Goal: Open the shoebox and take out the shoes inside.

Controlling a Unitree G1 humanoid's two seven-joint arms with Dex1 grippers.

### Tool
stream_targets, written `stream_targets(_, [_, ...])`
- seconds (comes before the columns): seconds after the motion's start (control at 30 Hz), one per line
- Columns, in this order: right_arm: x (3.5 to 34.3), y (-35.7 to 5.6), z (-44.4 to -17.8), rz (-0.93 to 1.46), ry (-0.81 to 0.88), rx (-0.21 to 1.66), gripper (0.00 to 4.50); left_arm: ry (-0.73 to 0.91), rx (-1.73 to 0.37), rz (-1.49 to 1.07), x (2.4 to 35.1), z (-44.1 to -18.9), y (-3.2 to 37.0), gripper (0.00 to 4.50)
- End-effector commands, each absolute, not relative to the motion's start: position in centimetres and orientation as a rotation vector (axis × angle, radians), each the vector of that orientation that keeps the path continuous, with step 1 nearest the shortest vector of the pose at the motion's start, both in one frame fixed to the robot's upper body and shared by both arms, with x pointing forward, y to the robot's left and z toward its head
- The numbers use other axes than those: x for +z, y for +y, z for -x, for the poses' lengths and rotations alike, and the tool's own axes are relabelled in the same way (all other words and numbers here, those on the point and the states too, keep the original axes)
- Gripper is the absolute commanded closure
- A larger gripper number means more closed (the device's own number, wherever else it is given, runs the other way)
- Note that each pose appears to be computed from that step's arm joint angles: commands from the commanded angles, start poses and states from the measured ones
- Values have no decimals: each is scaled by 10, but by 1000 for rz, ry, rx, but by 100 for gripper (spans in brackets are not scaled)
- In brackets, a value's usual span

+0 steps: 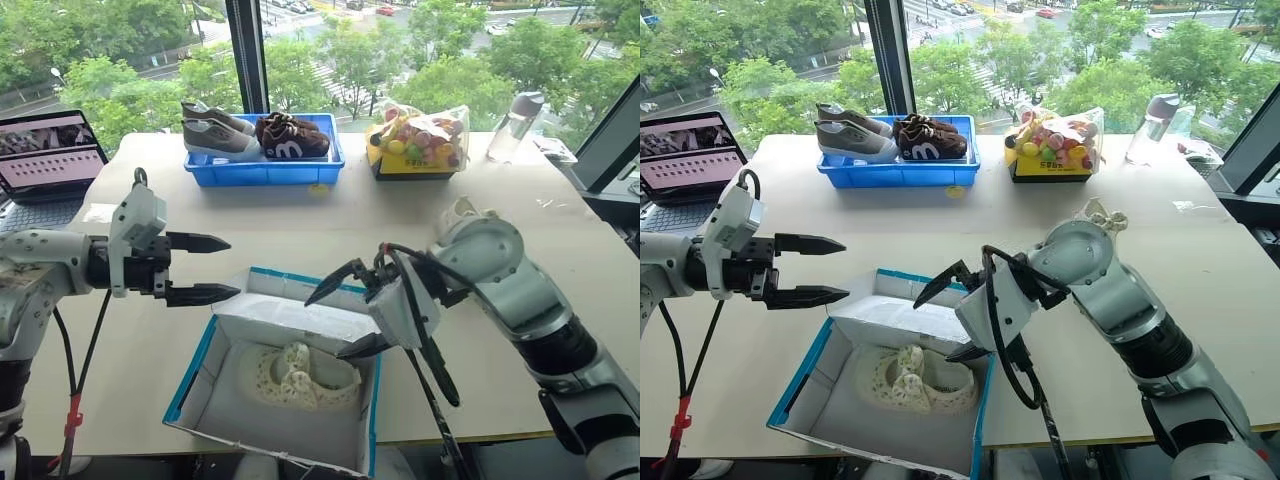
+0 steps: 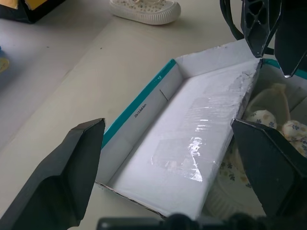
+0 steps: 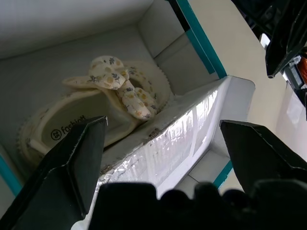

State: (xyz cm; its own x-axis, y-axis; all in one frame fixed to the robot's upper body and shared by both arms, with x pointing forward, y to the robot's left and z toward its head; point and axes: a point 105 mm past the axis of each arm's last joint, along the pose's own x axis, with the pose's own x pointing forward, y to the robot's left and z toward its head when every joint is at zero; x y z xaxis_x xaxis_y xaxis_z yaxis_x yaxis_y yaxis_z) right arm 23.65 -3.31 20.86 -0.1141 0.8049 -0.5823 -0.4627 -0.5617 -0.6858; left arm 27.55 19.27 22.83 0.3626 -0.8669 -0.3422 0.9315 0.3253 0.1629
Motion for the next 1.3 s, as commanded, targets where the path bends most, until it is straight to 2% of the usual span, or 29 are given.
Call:
stream_targets(0.03, [205,-31,-237,1320,-481,1801,8,165,-1182,-398,240,-273,193,0])
stream_targets(0.3, [184,-19,-238,1382,-534,1812,8,176,-1177,-403,242,-270,195,0])
stream_targets(0.83, [169,15,-236,1387,-625,1818,8,190,-1150,-404,246,-265,199,0])
stream_targets(0.93, [169,18,-235,1380,-636,1825,78,189,-1147,-406,247,-265,199,0])
stream_targets(1.03, [169,19,-236,1376,-641,1825,191,189,-1146,-407,247,-265,199,0])
stream_targets(1.07, [170,20,-236,1375,-641,1824,209,189,-1146,-408,247,-265,199,0])
stream_targets(1.3, [174,22,-244,1368,-649,1773,446,183,-1154,-409,247,-267,197,0])
